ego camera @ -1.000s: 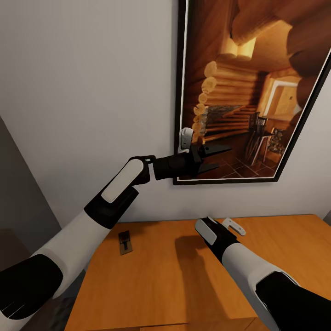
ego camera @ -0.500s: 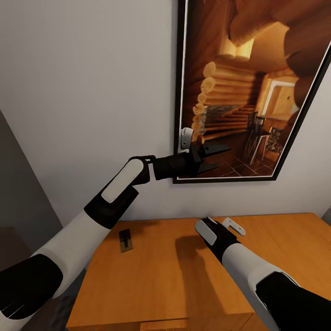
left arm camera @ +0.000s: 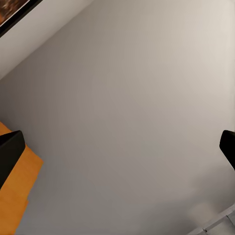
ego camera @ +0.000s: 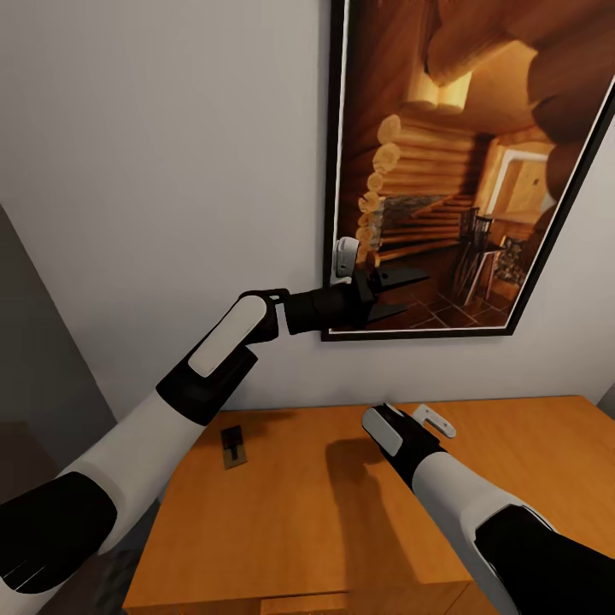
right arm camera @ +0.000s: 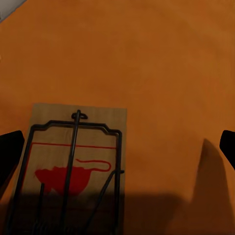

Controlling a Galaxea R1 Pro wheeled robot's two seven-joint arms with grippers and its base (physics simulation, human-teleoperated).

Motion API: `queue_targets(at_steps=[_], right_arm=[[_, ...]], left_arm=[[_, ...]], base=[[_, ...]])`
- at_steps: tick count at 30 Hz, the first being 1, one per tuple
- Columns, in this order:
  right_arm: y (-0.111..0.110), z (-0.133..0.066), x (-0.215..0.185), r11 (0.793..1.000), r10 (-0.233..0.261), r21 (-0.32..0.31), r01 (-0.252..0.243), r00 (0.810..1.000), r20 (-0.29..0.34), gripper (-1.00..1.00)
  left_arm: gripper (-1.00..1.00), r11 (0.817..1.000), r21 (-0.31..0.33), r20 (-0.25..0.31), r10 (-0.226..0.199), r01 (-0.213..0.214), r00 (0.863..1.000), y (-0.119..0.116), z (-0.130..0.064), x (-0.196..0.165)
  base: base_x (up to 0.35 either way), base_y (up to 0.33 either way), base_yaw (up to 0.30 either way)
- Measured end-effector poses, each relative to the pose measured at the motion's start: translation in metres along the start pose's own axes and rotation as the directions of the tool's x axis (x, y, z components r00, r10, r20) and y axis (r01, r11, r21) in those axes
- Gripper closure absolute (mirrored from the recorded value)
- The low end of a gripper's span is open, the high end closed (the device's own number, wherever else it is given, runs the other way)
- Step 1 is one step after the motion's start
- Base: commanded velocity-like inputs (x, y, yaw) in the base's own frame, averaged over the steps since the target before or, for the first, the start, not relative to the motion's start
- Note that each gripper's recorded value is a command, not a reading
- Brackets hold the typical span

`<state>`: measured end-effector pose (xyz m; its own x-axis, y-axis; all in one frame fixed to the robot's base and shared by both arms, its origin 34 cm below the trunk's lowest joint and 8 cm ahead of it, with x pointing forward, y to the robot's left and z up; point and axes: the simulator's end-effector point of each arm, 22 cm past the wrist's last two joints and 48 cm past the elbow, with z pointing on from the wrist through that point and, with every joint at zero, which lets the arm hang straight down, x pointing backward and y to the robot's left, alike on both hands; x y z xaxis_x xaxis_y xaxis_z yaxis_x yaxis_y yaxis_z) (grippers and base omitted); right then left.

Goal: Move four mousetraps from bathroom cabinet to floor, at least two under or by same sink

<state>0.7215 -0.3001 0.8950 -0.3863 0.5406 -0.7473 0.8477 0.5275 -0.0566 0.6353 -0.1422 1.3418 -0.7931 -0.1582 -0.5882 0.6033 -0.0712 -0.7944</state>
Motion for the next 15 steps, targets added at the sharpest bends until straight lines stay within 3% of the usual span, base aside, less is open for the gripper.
queue_targets(at_steps=[7,8,15], right_arm=[[0.0001,-0.0001,0.0001,1.0,0.0,0.0,0.0,1.0,0.0,-1.0],[0.0001,-0.0002,0.0001,1.0,0.0,0.0,0.0,1.0,0.0,1.0],[0.0004,-0.0013,0.0009,1.0,-0.003,0.001,0.003,1.0,0.001,1.0]], left_arm=[[-1.0,1.0,0.0,0.0,0.0,0.0,1.0,0.0002,0.0,0.0001],[-1.0,1.0,0.0,0.0,0.0,0.0,1.0,0.0001,0.0,0.0001],[-1.0,1.0,0.0,0.0,0.0,0.0,1.0,-0.0001,0.0,0.0001]], base=[[0.0,0.0,0.0],[0.0,0.0,0.0],[0.0,0.0,0.0]])
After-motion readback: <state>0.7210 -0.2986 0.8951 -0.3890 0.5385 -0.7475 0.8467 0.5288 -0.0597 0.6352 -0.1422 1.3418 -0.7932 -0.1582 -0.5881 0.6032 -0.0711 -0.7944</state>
